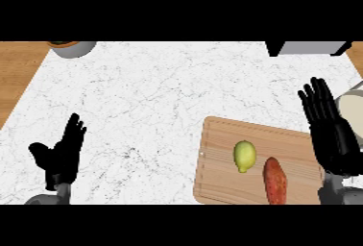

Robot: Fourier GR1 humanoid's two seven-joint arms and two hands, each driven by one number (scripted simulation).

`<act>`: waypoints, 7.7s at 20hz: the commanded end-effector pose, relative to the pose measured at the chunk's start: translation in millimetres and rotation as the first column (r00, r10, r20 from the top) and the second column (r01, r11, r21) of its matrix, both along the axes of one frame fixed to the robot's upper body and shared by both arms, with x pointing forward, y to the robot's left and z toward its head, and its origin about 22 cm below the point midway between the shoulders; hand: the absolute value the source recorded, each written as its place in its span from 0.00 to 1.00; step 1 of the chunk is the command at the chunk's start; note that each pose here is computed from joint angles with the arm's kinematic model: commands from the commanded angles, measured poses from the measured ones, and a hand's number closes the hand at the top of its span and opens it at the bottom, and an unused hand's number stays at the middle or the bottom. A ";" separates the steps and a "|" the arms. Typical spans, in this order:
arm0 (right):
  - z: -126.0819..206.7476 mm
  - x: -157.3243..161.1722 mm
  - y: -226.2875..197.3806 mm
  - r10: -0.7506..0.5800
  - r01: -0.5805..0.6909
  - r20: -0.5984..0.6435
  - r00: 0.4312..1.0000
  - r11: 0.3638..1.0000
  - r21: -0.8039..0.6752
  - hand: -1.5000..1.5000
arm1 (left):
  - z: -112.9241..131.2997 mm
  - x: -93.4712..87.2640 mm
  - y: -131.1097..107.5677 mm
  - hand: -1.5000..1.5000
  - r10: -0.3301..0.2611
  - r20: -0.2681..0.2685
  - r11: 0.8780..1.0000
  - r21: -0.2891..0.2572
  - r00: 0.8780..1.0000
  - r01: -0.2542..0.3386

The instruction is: Pick the sweet potato from the cutting board and place it in the tiered basket

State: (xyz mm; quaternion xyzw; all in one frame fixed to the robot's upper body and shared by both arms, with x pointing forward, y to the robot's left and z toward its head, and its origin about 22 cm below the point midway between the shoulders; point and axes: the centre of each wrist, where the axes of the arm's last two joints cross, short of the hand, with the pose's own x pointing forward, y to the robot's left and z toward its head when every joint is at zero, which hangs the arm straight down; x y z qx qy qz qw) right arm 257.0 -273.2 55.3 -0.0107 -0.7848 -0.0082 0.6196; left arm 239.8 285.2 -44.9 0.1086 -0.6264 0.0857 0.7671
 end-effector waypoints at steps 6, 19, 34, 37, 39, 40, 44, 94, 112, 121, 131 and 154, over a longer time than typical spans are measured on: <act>25.5 -41.5 80.3 0.319 -0.312 0.232 0.919 0.948 -0.066 1.00 | 62.1 25.3 19.3 0.50 -0.239 0.045 0.964 0.133 0.970 0.232; -13.6 -111.3 28.7 -0.379 0.326 0.036 0.925 0.742 -0.585 0.00 | 76.7 13.3 10.0 0.50 -0.284 0.024 0.957 0.065 0.959 0.282; 72.6 -134.5 63.6 -0.331 -0.300 -0.447 0.831 0.411 -0.861 0.00 | 90.2 25.3 6.9 0.50 -0.310 0.034 0.949 0.069 0.950 0.307; 75.9 -116.4 83.3 -0.393 -0.274 -0.444 0.805 0.417 -0.867 0.00 | 88.6 14.9 -4.3 0.50 -0.310 0.044 0.950 0.066 0.950 0.307; 66.6 -101.9 109.2 -0.399 -0.266 -0.439 0.805 0.419 -0.868 0.00 | 85.9 16.8 4.1 0.50 -0.315 0.028 0.948 0.056 0.949 0.313; 63.3 -111.5 93.9 -0.400 -0.268 -0.459 0.793 0.447 -0.853 0.00 | 83.7 9.8 4.9 0.50 -0.291 0.031 0.956 0.057 0.956 0.289; 22.8 -90.1 114.3 -0.461 -0.292 -0.467 0.755 0.402 -0.868 0.00 | 79.4 17.9 13.1 0.50 -0.292 0.035 0.955 0.070 0.956 0.289; 64.9 -49.2 -201.3 -0.376 0.095 0.045 0.925 0.115 -0.989 1.00 | 71.6 7.8 13.9 0.50 -0.217 0.010 0.975 0.042 0.976 0.216; 179.1 -120.7 -355.8 -0.072 0.198 0.195 0.978 0.610 -0.767 1.00 | 87.7 23.3 4.5 0.50 -0.301 0.044 0.953 0.058 0.953 0.298; 186.7 -56.0 -327.6 -0.043 0.133 0.134 0.990 0.601 -0.789 1.00 | 85.6 20.0 -12.1 0.50 -0.335 0.029 0.941 0.054 0.942 0.333; 175.9 -3.8 -294.4 -0.075 0.074 0.036 0.997 0.599 -0.797 1.00 | 89.4 19.3 0.4 0.50 -0.302 0.060 0.952 0.063 0.951 0.298; 110.8 58.1 -242.9 -0.162 0.240 0.177 0.971 0.661 -0.711 1.00 | 74.3 24.6 0.7 0.50 -0.309 0.033 0.950 0.049 0.950 0.307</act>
